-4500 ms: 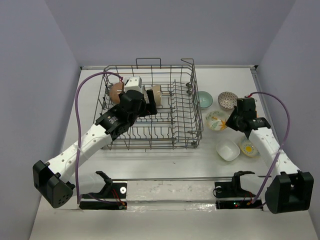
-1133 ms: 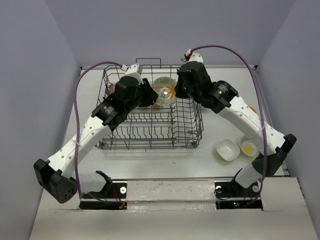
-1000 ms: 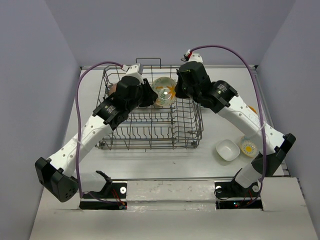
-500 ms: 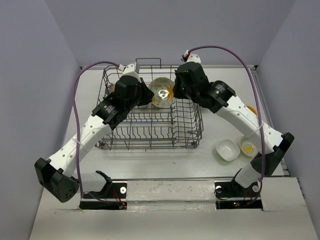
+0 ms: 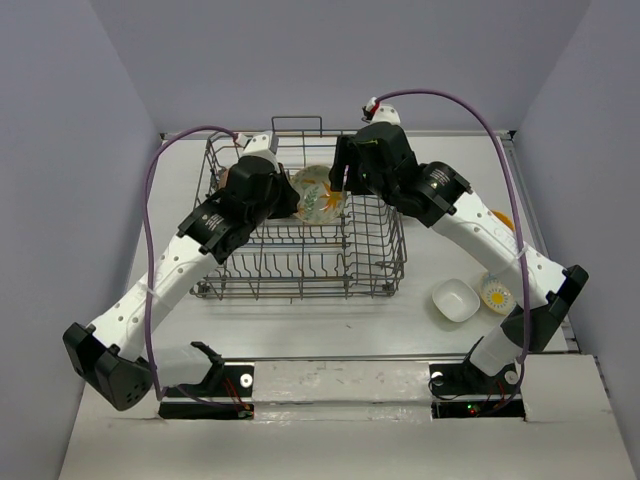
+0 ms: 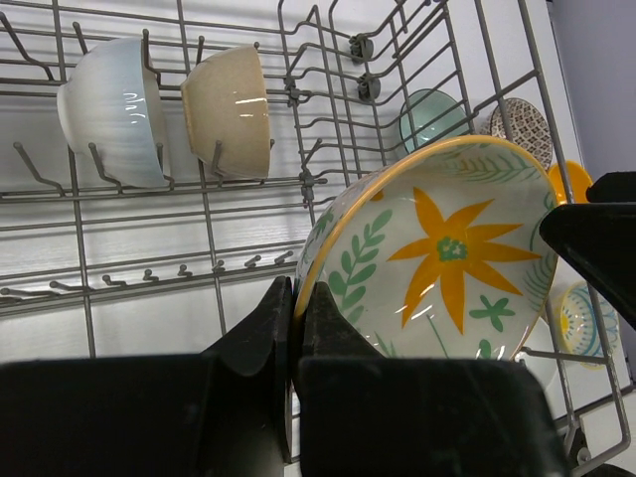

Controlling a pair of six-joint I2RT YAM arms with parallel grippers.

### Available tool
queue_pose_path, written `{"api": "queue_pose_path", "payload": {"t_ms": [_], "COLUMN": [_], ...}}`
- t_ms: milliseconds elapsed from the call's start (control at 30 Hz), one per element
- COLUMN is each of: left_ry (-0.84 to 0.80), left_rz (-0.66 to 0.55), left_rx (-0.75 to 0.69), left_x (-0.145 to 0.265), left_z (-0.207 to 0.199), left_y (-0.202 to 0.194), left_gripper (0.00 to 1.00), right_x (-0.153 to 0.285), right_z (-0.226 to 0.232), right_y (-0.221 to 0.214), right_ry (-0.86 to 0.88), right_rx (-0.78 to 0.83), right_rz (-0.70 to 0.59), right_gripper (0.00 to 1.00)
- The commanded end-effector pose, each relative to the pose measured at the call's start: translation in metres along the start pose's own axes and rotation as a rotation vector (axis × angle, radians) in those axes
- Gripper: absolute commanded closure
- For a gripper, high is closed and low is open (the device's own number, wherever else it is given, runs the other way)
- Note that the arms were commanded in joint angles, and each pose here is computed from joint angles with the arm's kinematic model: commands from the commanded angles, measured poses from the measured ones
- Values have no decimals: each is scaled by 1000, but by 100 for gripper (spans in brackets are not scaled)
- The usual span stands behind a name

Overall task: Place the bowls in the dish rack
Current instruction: Pass from the right arm to the left, then insert the bowl into the dish rack.

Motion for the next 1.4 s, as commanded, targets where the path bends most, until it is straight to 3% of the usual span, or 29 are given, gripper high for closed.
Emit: {"api": "queue_pose_path", "payload": {"t_ms": [0,267,533,633,967,1167,1367], "left_ry": [-99,-97,-33,75,925,1116,1177], "left_rz": [-131,-151,-187,-213,-395,-378,-365], "left_rx": [20,15,-5,-27,-190,-276,-346], "left_x": [26,32,39,41,99,110,112], "left_z": [-24,-22,-4,16,148,182,195], "left_y": [38,41,47,53,79,72,61], "left_gripper": [100,100,100,100,100,100,100], "right_x": [15,18,28,33,42,42,42], "right_z": [13,16,9,5,-17,-23,-25], "right_y": [29,39,48,48,29,18,8], "right_ry": [61,73,52,47,-8,-15,-11], "right_rx": [-39,-51,-61,-62,-25,-14,-9], "right_rz": [-90,-113,-148,-152,-135,-111,-95], "right_gripper": [30,18,12,12,11,11,11]}}
Point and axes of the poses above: each gripper's point midway between its finger pads, its own x axis back along the fingers, its own z axis along the line the jaws close on, y = z × x, the point moved 2 cm from there along x, back along the fingers, and after that the axes turned 5 degrees about x, right-handed, at the moved point
